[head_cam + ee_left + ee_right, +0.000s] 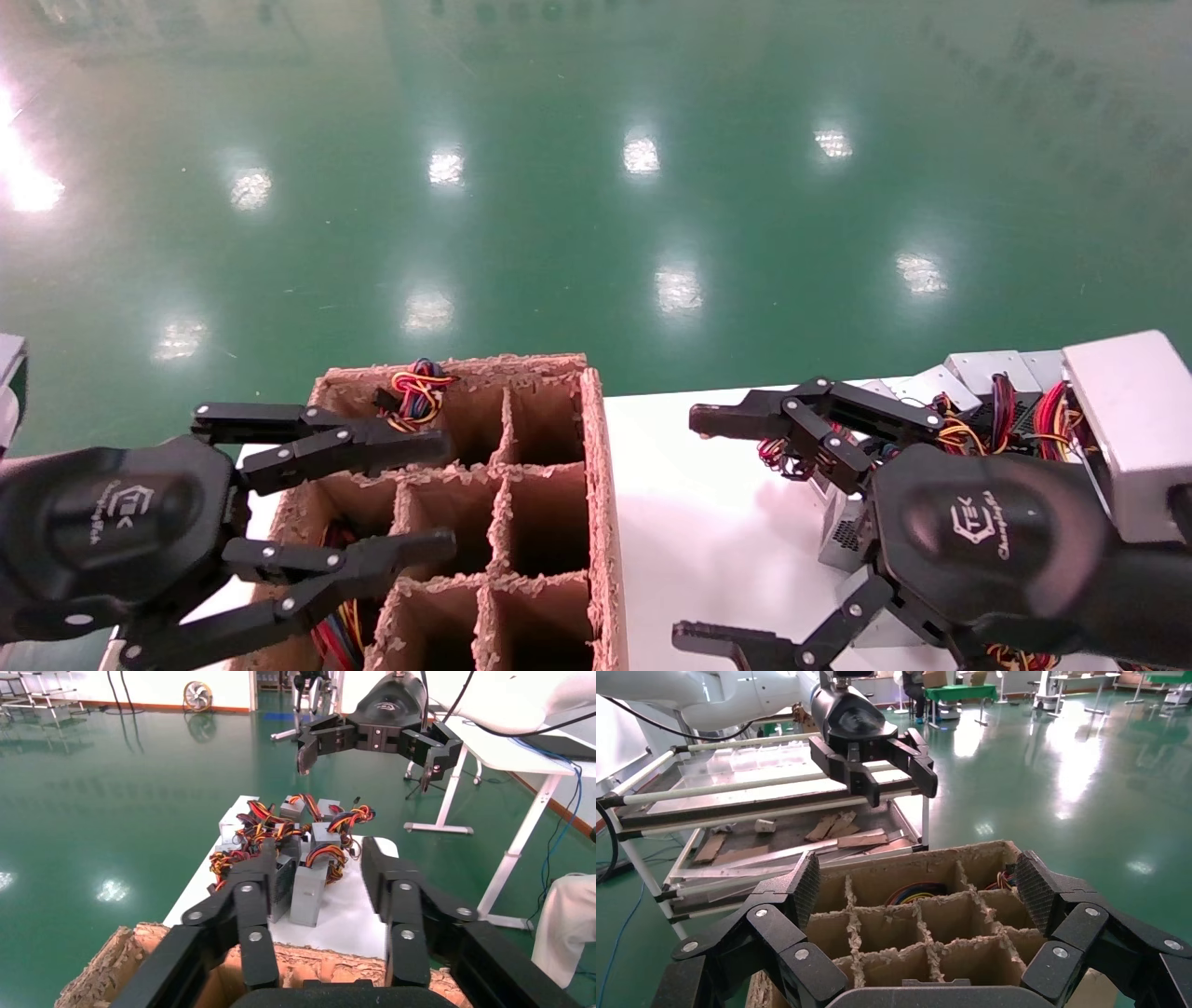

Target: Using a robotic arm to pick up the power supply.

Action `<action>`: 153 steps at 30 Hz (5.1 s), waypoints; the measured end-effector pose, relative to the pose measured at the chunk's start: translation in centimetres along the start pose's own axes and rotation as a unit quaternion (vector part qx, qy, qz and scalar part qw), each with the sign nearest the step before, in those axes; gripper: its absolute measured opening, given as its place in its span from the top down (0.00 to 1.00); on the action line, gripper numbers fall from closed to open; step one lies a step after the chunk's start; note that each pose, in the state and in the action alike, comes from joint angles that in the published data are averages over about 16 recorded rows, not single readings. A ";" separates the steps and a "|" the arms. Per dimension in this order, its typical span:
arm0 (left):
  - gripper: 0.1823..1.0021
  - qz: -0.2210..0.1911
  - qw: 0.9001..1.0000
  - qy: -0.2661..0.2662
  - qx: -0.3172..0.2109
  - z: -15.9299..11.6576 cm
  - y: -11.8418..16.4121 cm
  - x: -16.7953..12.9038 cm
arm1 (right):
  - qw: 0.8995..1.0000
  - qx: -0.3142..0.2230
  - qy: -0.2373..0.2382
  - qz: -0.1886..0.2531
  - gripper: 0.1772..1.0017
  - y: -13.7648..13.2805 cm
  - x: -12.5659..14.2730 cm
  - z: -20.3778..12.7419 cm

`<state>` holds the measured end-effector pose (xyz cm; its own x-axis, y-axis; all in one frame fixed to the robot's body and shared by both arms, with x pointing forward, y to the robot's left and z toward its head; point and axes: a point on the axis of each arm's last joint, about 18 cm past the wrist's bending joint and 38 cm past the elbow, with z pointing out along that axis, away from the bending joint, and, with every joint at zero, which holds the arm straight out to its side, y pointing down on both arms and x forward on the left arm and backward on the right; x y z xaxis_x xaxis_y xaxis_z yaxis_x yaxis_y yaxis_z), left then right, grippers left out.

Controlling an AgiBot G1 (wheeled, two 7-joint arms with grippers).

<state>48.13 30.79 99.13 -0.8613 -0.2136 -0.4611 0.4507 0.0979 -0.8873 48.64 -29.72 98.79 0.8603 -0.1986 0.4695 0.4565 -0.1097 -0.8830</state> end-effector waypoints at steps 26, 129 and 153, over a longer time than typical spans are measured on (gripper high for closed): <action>0.97 0.000 1.000 0.000 0.000 0.0 0.0 0.0 | 0.996 -0.061 0.065 -0.012 0.00 7.3 10.4 17.2; 0.99 0.000 1.000 0.000 0.000 0.0 0.0 0.0 | 0.976 0.187 0.108 -0.014 0.94 -8.1 16.3 12.6; 0.99 0.000 1.000 0.000 0.000 0.0 0.0 0.0 | 0.957 0.110 0.252 0.093 0.95 -1.9 8.0 -3.2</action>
<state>48.13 30.79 99.13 -0.8613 -0.2136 -0.4611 0.4507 0.0978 -0.8873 53.92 -34.19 104.25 0.7374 -0.6460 0.1974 0.3912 0.1702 -0.9044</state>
